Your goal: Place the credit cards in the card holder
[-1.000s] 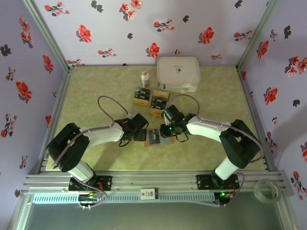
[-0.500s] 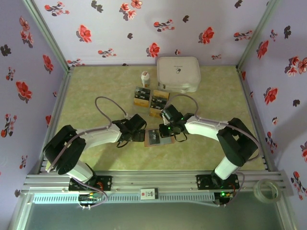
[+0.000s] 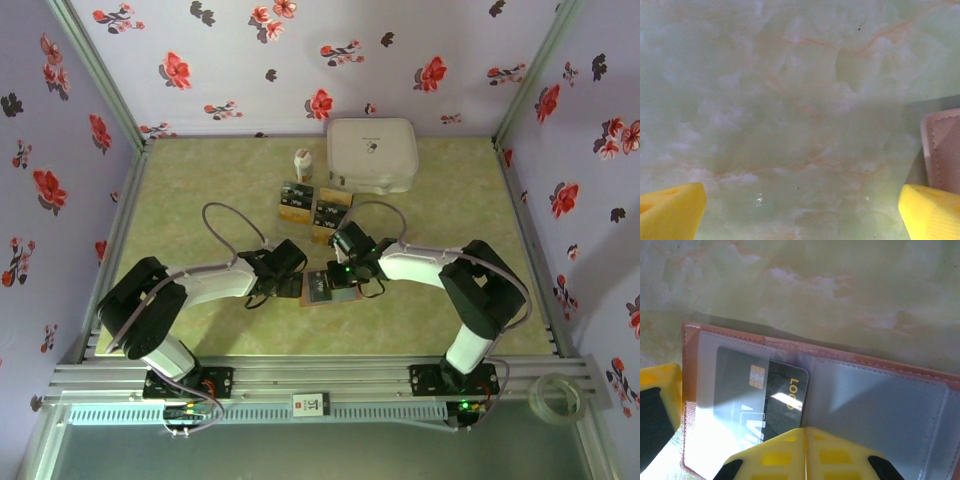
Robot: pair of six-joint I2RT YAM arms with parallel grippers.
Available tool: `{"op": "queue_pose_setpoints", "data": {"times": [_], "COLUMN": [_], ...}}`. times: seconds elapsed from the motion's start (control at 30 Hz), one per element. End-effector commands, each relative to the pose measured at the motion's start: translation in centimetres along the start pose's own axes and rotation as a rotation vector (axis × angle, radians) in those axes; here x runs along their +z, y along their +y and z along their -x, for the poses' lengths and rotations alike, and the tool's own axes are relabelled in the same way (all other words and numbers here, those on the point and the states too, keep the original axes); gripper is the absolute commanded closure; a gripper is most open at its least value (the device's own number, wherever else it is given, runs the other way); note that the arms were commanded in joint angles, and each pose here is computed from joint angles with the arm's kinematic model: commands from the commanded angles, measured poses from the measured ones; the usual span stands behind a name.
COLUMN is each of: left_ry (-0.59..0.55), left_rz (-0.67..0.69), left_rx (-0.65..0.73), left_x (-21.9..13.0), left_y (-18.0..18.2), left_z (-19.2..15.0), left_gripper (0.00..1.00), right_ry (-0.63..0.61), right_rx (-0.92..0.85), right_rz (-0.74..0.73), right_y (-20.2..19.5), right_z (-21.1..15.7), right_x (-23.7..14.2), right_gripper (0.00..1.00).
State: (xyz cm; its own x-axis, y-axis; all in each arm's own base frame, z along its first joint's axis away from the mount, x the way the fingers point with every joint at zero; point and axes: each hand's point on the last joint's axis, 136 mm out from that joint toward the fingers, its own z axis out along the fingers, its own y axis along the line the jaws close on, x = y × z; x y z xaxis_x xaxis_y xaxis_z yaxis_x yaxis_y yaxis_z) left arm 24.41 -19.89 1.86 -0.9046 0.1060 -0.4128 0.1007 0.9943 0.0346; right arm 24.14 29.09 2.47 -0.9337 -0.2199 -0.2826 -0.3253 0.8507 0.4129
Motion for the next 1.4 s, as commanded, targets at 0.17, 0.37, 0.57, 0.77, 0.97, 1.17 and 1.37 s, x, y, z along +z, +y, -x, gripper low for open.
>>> {"op": "queue_pose_setpoints", "data": {"times": [0.17, 0.37, 0.57, 0.77, 0.97, 1.17, 1.37], "left_ry": [0.036, 0.039, 0.027, -0.002, -0.030, -0.026, -0.009], "left_rz": [0.018, 0.011, 0.002, -0.004, -0.023, -0.037, -0.041], "left_rx": [0.024, 0.021, 0.016, -0.029, -0.069, -0.073, -0.066], "left_x": [1.3, 1.5, 1.0, -0.6, -2.2, -2.4, -1.9], "left_y": [0.2, 0.1, 0.1, 1.5, 2.9, 2.9, 2.6], "left_z": [-0.8, -1.0, -0.6, 0.6, 1.2, 1.0, 0.7], "left_gripper": [0.00, 0.00, 0.00, 0.00, 0.00, 0.00, 0.00], "right_ry": [-0.005, 0.005, 0.015, -0.020, -0.062, -0.058, -0.046], "right_rx": [-0.004, -0.011, -0.021, -0.032, -0.028, -0.003, 0.006], "right_rz": [0.041, 0.052, 0.055, 0.034, 0.035, 0.061, 0.067], "right_y": [1.8, 2.5, 3.0, 2.8, 2.9, 3.1, 3.1], "right_z": [0.7, 0.7, 0.4, 0.6, 0.8, 0.6, 0.8], "right_x": [0.6, 1.1, 1.2, -0.6, -2.3, -1.6, -0.5], "right_gripper": [0.93, 0.94, 0.93, 0.91, 0.84, 0.89, 0.92]}}
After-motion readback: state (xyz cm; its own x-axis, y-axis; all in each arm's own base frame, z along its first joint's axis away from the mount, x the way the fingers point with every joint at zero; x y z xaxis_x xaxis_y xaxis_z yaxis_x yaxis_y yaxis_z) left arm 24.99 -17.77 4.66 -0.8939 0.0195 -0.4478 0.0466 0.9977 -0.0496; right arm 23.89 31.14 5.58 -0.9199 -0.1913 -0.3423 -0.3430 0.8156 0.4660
